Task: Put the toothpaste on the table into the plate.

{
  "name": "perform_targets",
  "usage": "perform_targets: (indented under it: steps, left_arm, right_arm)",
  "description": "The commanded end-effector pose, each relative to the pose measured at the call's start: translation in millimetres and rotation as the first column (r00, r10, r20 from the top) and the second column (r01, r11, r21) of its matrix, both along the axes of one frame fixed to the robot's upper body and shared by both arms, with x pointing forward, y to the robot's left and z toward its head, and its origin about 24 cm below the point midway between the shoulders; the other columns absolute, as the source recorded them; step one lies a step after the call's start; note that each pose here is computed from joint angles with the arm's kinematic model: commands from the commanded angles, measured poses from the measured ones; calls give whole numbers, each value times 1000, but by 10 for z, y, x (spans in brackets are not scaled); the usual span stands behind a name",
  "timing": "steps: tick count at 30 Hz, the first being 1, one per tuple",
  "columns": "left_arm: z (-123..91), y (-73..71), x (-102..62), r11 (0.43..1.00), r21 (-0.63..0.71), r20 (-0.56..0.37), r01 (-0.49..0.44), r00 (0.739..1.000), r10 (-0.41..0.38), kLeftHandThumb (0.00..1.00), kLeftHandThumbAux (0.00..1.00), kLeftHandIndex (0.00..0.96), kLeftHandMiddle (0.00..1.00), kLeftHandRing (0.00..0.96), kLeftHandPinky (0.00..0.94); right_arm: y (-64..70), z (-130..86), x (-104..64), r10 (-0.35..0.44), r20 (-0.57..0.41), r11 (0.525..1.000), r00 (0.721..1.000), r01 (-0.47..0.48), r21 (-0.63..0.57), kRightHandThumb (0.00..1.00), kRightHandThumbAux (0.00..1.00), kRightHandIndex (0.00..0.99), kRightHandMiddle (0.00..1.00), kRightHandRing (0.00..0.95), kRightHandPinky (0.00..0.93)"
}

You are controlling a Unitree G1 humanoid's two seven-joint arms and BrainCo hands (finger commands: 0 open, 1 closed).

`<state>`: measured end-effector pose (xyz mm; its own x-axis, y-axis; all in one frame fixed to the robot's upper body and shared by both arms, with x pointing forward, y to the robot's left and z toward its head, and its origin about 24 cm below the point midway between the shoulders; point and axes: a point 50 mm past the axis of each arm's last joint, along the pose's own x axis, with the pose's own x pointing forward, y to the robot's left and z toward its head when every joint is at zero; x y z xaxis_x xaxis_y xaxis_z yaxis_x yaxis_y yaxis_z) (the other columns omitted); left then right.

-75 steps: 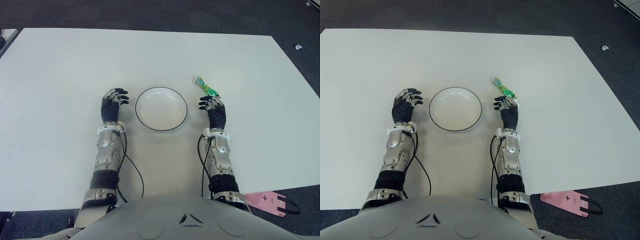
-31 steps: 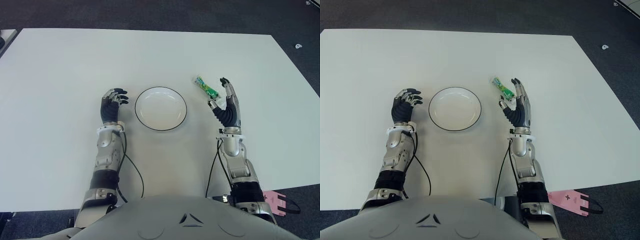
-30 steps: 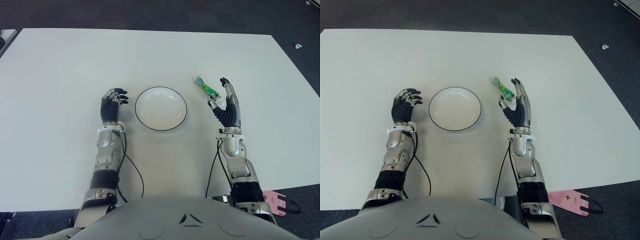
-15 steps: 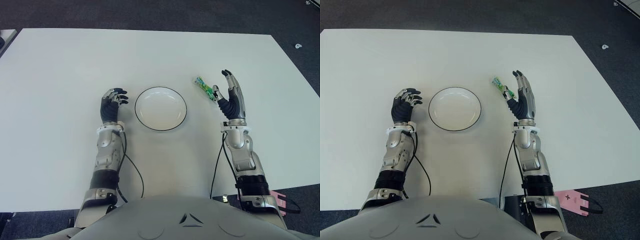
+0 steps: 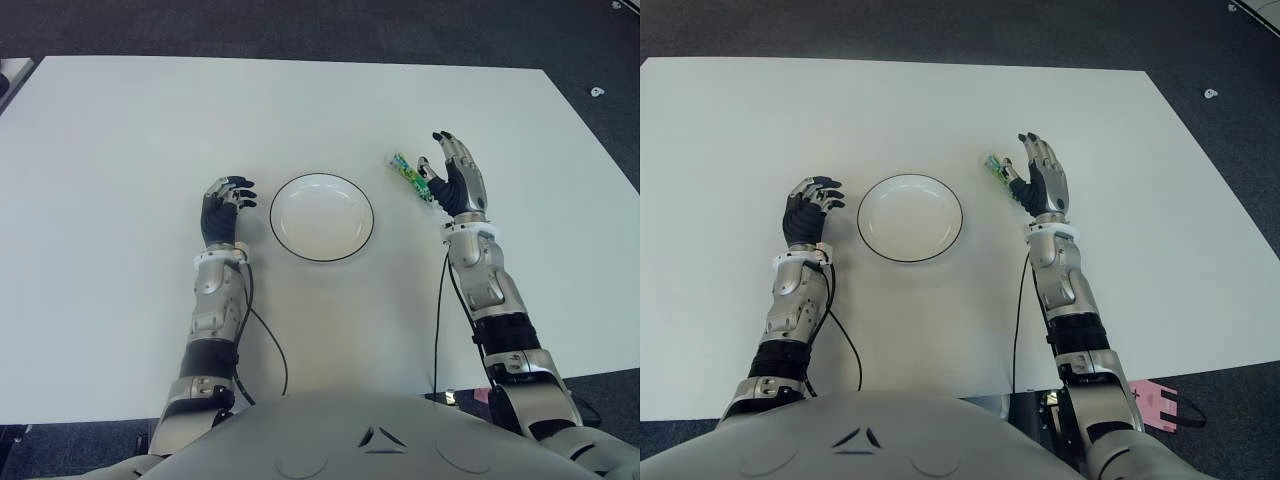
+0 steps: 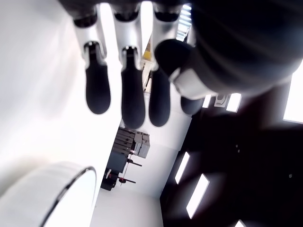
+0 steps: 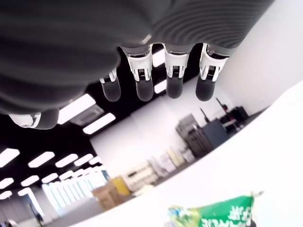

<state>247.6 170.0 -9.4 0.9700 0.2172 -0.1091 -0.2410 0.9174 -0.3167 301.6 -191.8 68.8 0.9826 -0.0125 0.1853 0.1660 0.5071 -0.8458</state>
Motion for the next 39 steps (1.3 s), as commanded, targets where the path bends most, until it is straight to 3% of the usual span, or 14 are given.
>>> perform_targets:
  steps: [1, 12, 21, 39]
  left_arm:
    - [-522, -131, -382, 994, -91, -304, -58, 952, 28, 842, 673, 446, 468, 534, 531]
    - [-506, -139, -404, 993, -95, -310, -70, 950, 37, 843, 673, 446, 469, 549, 543]
    - [-542, -115, -420, 995, -83, -306, -60, 951, 32, 845, 671, 460, 465, 540, 526]
    - [-555, -107, -427, 994, -85, -300, -66, 953, 37, 840, 675, 435, 471, 540, 526]
  right_arm:
    - [-1, -64, 76, -5, -86, 999, 996, 1, -53, 557, 131, 0, 0, 0, 0]
    - [54, -136, 250, -21, -231, 993, 973, -6, -115, 564, 127, 0, 0, 0, 0]
    - [42, -409, 454, -71, -362, 966, 930, -26, -257, 596, 131, 0, 0, 0, 0]
    - [78, -513, 543, -95, -486, 929, 869, -98, -357, 605, 129, 0, 0, 0, 0]
